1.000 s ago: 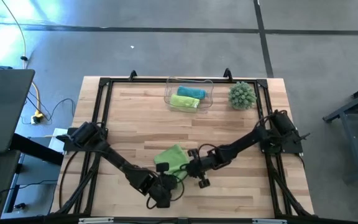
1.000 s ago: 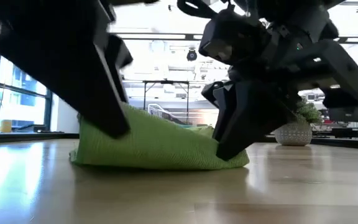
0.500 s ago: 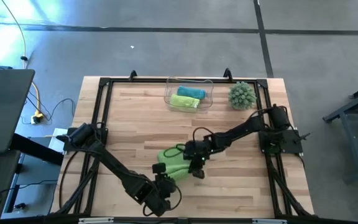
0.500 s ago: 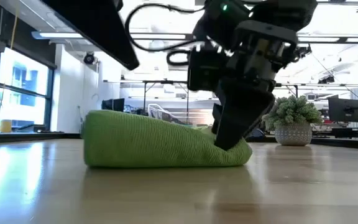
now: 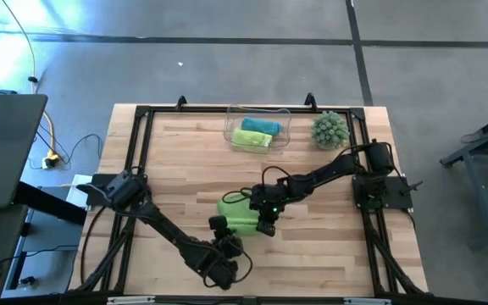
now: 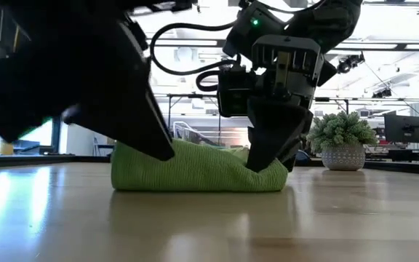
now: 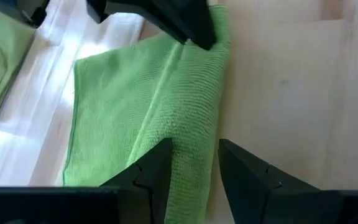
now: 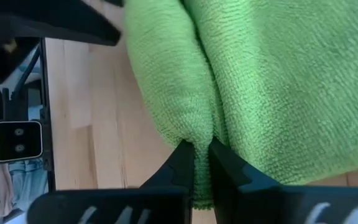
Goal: Roll microfiber towels into tight, uniform cylinder then place into a basket
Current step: Roll the green microfiber cloth
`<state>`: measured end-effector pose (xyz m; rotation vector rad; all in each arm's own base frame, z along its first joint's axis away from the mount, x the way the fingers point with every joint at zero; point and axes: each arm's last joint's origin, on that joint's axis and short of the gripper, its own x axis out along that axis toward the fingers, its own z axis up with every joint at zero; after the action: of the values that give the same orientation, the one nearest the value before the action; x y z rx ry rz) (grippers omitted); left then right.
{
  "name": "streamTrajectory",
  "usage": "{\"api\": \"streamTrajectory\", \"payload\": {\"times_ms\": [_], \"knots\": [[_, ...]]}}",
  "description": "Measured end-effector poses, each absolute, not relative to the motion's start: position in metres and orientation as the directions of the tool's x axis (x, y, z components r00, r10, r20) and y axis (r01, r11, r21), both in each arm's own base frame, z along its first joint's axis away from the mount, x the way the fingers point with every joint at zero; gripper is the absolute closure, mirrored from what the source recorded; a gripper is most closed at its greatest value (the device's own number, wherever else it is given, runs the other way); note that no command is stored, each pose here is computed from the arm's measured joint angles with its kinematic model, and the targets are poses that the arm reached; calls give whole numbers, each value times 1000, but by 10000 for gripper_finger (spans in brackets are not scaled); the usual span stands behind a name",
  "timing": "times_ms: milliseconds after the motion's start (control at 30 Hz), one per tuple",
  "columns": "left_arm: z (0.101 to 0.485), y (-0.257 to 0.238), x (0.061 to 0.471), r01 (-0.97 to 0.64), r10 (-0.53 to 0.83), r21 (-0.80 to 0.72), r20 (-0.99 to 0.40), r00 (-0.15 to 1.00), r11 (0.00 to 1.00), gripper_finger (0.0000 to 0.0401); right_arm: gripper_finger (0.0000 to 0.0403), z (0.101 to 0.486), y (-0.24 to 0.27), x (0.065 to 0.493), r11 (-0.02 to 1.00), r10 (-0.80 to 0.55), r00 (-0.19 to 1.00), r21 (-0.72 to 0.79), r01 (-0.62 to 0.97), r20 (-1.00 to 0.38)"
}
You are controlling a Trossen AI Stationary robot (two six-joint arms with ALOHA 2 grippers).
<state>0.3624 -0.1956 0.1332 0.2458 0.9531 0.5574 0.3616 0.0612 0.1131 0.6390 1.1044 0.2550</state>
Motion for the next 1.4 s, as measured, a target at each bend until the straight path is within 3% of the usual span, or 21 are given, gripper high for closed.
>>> {"api": "streamTrajectory", "payload": {"times_ms": [233, 467, 767, 967, 1167, 1300, 1400], "knots": [[132, -185, 366, -298, 548, 461, -726, 416, 836, 277, 391, 113, 61, 362, 795, 495, 442, 595, 118, -748], [128, -174, 366, -319, 455, 360, -837, 305, 876, 277, 391, 113, 61, 362, 795, 495, 443, 595, 118, -748], [109, -175, 357, -342, 371, 256, -869, 327, 904, 308, 389, 114, 61, 363, 804, 500, 451, 590, 77, -740], [103, -174, 352, -390, 366, 229, -871, 328, 892, 339, 334, 122, 61, 362, 839, 494, 472, 543, -36, -731], [102, -174, 353, -384, 342, 203, -877, 338, 901, 368, 270, 158, 59, 351, 858, 496, 496, 488, -158, -712], [102, -175, 353, -383, 336, 197, -878, 340, 902, 382, 255, 185, 67, 331, 871, 490, 460, 435, -228, -741], [102, -175, 354, -378, 333, 195, -878, 344, 905, 386, 254, 206, 84, 311, 914, 402, 471, 312, -260, -785]]}}
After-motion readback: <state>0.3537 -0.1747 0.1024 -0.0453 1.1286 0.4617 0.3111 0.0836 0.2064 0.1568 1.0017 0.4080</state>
